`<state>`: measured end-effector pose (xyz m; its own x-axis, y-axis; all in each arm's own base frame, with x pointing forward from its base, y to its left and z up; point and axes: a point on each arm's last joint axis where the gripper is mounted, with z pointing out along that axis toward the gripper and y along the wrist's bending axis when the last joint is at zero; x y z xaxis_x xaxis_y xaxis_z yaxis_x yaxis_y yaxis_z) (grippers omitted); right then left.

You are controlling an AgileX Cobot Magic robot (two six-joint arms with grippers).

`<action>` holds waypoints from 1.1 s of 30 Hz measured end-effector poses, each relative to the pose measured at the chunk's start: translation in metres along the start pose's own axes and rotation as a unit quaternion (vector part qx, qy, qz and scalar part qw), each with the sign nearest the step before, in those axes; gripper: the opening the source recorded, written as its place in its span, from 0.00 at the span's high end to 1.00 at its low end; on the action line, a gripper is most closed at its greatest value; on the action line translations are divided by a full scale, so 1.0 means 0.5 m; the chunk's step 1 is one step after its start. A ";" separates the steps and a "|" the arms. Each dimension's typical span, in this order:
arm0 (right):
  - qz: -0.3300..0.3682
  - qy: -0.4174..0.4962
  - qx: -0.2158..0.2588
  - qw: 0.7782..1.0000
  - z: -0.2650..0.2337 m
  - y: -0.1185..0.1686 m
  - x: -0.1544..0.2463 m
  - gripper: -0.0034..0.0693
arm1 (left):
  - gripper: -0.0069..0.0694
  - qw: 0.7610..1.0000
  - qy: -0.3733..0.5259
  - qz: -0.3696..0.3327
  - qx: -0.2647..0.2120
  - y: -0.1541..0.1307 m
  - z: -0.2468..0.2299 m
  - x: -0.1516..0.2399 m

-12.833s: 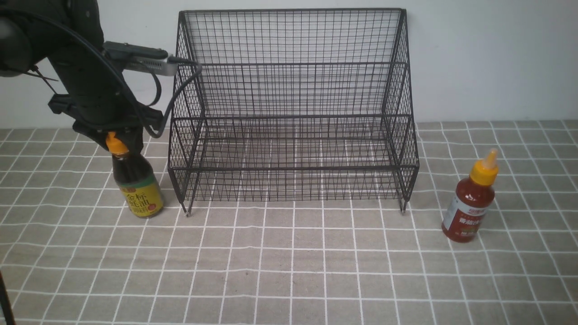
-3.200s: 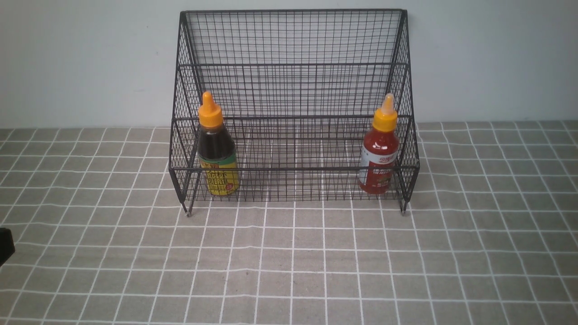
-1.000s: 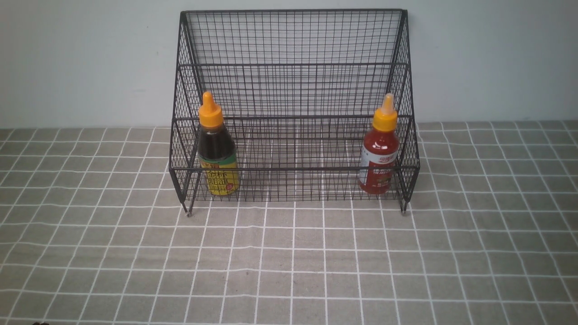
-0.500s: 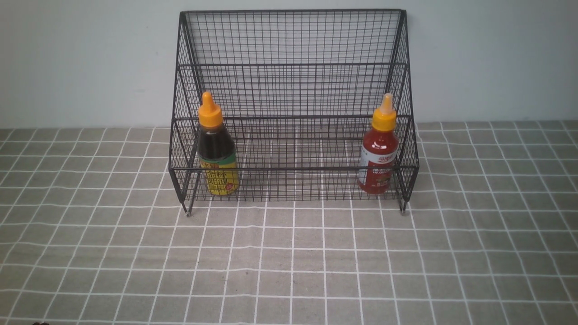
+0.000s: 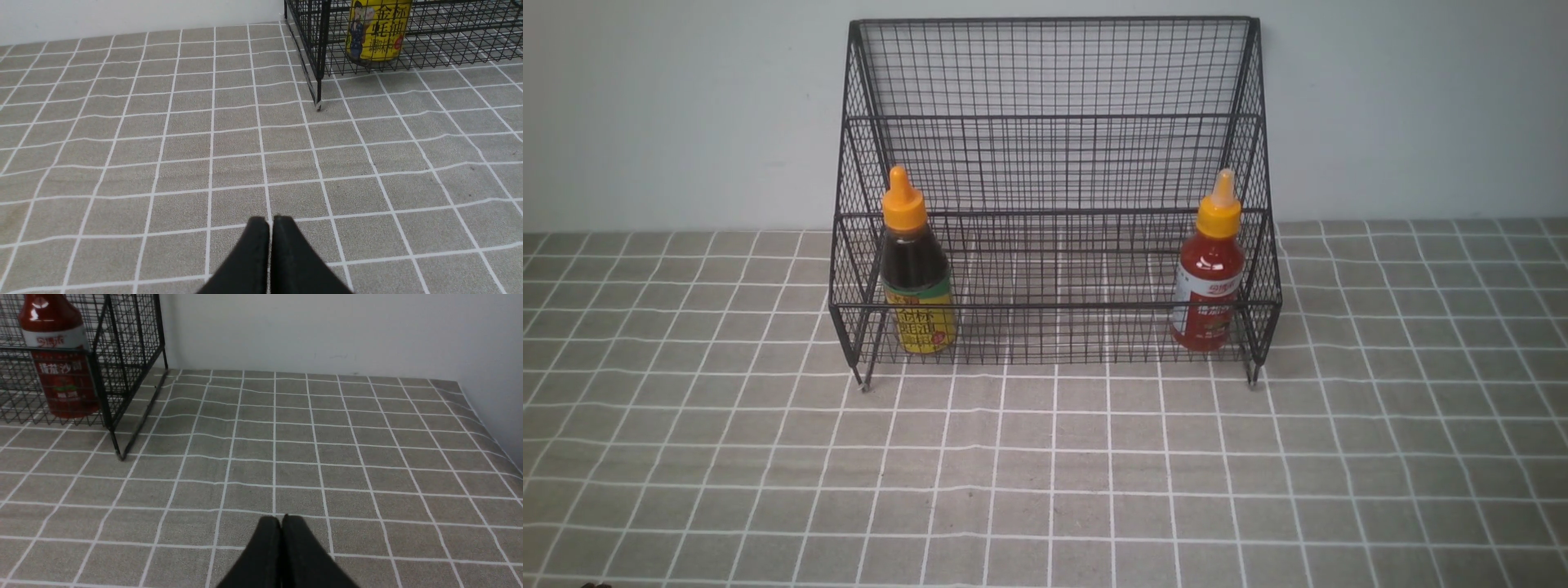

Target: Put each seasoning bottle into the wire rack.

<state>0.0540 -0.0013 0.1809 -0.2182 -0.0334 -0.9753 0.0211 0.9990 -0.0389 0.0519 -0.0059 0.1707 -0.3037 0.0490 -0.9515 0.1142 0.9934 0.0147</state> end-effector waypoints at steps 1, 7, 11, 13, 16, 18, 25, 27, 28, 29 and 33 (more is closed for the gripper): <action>-0.001 0.000 -0.001 1.000 0.000 0.000 0.000 0.97 | 0.92 1.000 0.000 0.000 0.000 0.000 0.000 0.000; -0.002 -0.001 -0.020 1.000 0.000 0.005 0.000 0.97 | 0.92 1.000 0.000 0.000 0.000 0.000 0.000 0.000; 0.000 -0.002 -0.022 1.000 0.000 0.005 -0.001 0.97 | 0.92 1.000 0.000 0.000 0.000 0.000 0.000 0.000; -0.001 -0.002 -0.023 1.000 0.000 0.005 -0.001 0.97 | 0.92 1.000 0.000 0.000 0.000 0.000 0.000 0.000; -0.001 -0.002 -0.023 1.000 0.000 0.005 -0.001 0.97 | 0.92 1.000 0.000 0.000 0.000 0.000 0.000 0.000; -0.001 -0.002 -0.023 1.000 0.000 0.005 -0.001 0.97 | 0.92 1.000 0.000 0.000 0.000 0.000 0.000 0.000; -0.001 -0.002 -0.023 1.000 0.000 0.005 -0.001 0.97 | 0.92 1.000 0.000 0.000 0.000 0.000 0.000 0.000; -0.001 -0.002 -0.023 1.000 0.000 0.005 -0.001 0.97 | 0.92 1.000 0.000 0.000 0.000 0.000 0.000 0.000; -0.001 -0.002 -0.023 1.000 0.000 0.005 -0.001 0.97 | 0.92 1.000 0.000 0.000 0.000 0.000 0.000 0.000; -0.001 -0.002 -0.023 1.000 0.000 0.005 -0.001 0.97 | 0.92 1.000 0.000 0.000 0.000 0.000 0.000 0.000; -0.001 -0.002 -0.023 1.000 0.000 0.005 -0.001 0.97 | 0.92 1.000 0.000 0.000 0.000 0.000 0.000 0.000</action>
<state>0.0541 0.0012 0.1812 -0.2137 -0.0346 -0.9763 -0.0232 0.9993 -0.0303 0.0519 -0.0059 0.1707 -0.3037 0.0490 -0.9515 0.1142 0.9934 0.0147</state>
